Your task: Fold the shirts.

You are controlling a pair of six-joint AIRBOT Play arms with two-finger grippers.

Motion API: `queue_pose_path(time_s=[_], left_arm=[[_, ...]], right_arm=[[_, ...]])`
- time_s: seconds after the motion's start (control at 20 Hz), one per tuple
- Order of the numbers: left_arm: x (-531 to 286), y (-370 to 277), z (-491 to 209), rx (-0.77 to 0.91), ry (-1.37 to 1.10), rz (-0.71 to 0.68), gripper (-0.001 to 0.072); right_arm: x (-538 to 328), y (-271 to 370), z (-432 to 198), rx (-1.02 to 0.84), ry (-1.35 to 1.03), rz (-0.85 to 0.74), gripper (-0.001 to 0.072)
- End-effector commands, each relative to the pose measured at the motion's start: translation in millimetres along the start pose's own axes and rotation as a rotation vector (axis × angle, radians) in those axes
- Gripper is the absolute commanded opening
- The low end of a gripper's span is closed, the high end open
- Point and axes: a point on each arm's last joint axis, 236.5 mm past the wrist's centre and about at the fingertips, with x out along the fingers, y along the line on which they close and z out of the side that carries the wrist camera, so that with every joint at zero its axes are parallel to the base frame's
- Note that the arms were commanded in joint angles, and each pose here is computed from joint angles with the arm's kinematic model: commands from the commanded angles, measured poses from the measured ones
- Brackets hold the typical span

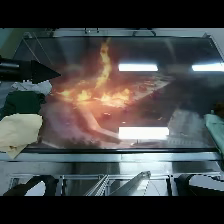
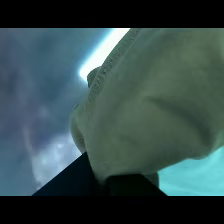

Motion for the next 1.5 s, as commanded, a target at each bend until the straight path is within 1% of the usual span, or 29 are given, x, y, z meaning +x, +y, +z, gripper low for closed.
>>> queue_pose_path(time_s=[0.0, 0.1, 0.2, 0.3, 0.45, 0.6, 0.7, 0.8, 0.9, 1.05, 1.1, 1.15, 1.2, 1.25, 1.35, 1.45], left_arm=[[4, 5, -4, -0.018, 0.024, -0.014, 0.0016], [9, 11, -8, -0.041, 0.049, -0.030, 0.0016], [17, 18, -11, -0.064, 0.073, -0.045, 0.0016], [28, 21, -17, -0.080, 0.107, -0.068, 0.0016], [46, 19, -27, -0.086, 0.167, -0.111, 0.0016], [58, 15, -31, -0.087, 0.195, -0.140, 0.0016], [60, 12, -32, -0.083, 0.200, -0.145, 0.0016], [60, 12, -32, -0.083, 0.201, -0.145, 0.0016], [59, 12, -32, -0.084, 0.200, -0.144, 0.0016], [59, 12, -32, -0.084, 0.199, -0.143, 0.0016], [59, 12, -32, -0.084, 0.199, -0.143, 0.0016], [59, 12, -32, -0.084, 0.200, -0.144, 0.0016], [59, 12, -32, -0.084, 0.199, -0.144, 0.0016], [59, 13, -31, -0.084, 0.199, -0.143, 0.0016], [59, 13, -31, -0.083, 0.198, -0.143, 0.0016], [58, 11, -28, -0.072, 0.192, -0.140, 0.0016]], right_arm=[[-16, -16, -24, -0.046, 0.072, -0.006, 0.0023], [-27, -29, -44, -0.026, 0.122, -0.015, 0.0023], [-36, -48, -63, 0.029, 0.116, -0.042, 0.0023], [-39, -85, -88, 0.102, 0.102, -0.123, 0.0023], [-16, -120, -138, 0.233, 0.157, -0.135, 0.0023], [24, -138, -186, 0.238, 0.228, -0.132, 0.0024], [43, -155, -211, 0.233, 0.268, -0.178, 0.0025], [48, -177, -224, 0.229, 0.284, -0.270, 0.0025], [44, -193, -222, 0.212, 0.271, -0.337, 0.0026], [44, -198, -218, 0.211, 0.252, -0.354, 0.0027], [44, -197, -219, 0.222, 0.251, -0.354, 0.0037], [44, -196, -222, 0.225, 0.264, -0.351, 0.0189], [43, -194, -226, 0.246, 0.279, -0.350, 0.0577], [40, -192, -231, 0.255, 0.304, -0.344, 0.0697], [33, -185, -231, 0.265, 0.329, -0.328, 0.0698], [27, -168, -225, 0.290, 0.335, -0.262, 0.0698]])
